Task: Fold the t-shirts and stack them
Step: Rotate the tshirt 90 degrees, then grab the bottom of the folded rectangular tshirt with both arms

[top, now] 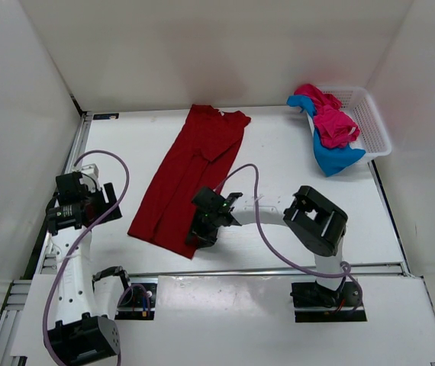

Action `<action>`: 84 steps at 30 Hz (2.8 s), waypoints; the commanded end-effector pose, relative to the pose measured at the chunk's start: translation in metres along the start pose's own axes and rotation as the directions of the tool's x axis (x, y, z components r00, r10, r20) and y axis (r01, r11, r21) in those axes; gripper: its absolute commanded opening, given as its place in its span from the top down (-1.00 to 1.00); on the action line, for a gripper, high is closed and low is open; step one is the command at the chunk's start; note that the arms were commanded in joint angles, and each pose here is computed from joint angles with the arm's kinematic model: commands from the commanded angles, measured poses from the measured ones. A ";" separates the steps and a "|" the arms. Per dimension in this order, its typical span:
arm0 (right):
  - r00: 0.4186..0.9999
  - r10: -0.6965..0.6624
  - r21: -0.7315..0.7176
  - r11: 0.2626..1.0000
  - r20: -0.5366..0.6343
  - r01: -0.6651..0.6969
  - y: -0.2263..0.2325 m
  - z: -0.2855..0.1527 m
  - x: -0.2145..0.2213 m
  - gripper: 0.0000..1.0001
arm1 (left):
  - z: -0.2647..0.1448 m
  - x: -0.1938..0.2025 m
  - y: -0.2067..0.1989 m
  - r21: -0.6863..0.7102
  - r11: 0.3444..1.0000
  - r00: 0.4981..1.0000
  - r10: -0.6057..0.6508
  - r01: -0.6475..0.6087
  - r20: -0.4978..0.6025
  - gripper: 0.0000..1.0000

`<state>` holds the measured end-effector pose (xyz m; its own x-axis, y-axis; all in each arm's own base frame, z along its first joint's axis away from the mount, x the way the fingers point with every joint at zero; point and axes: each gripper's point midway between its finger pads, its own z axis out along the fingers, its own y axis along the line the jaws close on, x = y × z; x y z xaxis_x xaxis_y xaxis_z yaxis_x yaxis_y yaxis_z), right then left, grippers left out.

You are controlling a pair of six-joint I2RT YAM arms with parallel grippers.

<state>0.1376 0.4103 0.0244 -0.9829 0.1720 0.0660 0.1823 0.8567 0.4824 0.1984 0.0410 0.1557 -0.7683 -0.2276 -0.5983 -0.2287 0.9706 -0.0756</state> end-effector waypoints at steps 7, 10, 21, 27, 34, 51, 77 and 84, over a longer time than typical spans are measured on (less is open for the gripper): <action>0.973 0.194 0.072 0.980 -0.128 -0.186 -0.019 0.034 0.031 1.00 | -0.009 -0.002 0.004 -0.026 1.000 1.000 0.009 -0.008 0.030 -0.69; 0.970 0.226 0.081 0.972 -0.092 -0.219 -0.043 0.026 0.026 1.00 | -0.005 0.008 0.002 -0.017 1.000 1.000 0.006 -0.006 0.005 -0.69; 0.996 -0.029 0.083 0.996 -0.090 0.037 -0.145 -0.039 0.021 1.00 | 0.026 0.042 -0.037 0.093 0.970 0.949 0.240 -0.225 -0.206 -0.59; 0.979 -0.136 -0.002 0.991 -0.154 0.137 -0.165 -0.060 0.024 0.72 | 0.034 0.086 -0.107 0.302 0.777 0.750 0.621 -0.552 -0.226 -0.59; 0.957 -0.265 -0.037 0.964 -0.114 0.262 -0.149 -0.073 0.019 0.21 | 0.059 0.123 -0.143 0.454 0.703 0.679 0.690 -0.547 -0.251 -0.61; 0.860 -0.494 0.054 0.869 0.129 0.491 -0.072 -0.104 0.000 0.16 | 0.066 0.168 -0.137 0.517 0.647 0.631 0.738 -0.561 -0.238 -0.59; 0.919 -0.384 -0.011 0.923 -0.091 0.385 -0.126 -0.058 0.044 0.91 | 0.053 0.181 -0.156 0.580 0.553 0.539 0.813 -0.598 -0.220 0.79; 0.907 -0.410 -0.069 0.906 0.097 0.417 -0.075 -0.108 0.005 1.00 | 0.029 0.136 -0.162 0.536 0.599 0.595 0.776 -0.595 -0.208 0.79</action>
<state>0.0797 0.2768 0.0309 -0.9791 -0.1884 -0.0771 -0.2025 0.8623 0.4640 0.1307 -0.1414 0.0322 -0.7494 0.6346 -0.1888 0.6597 0.7401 -0.1306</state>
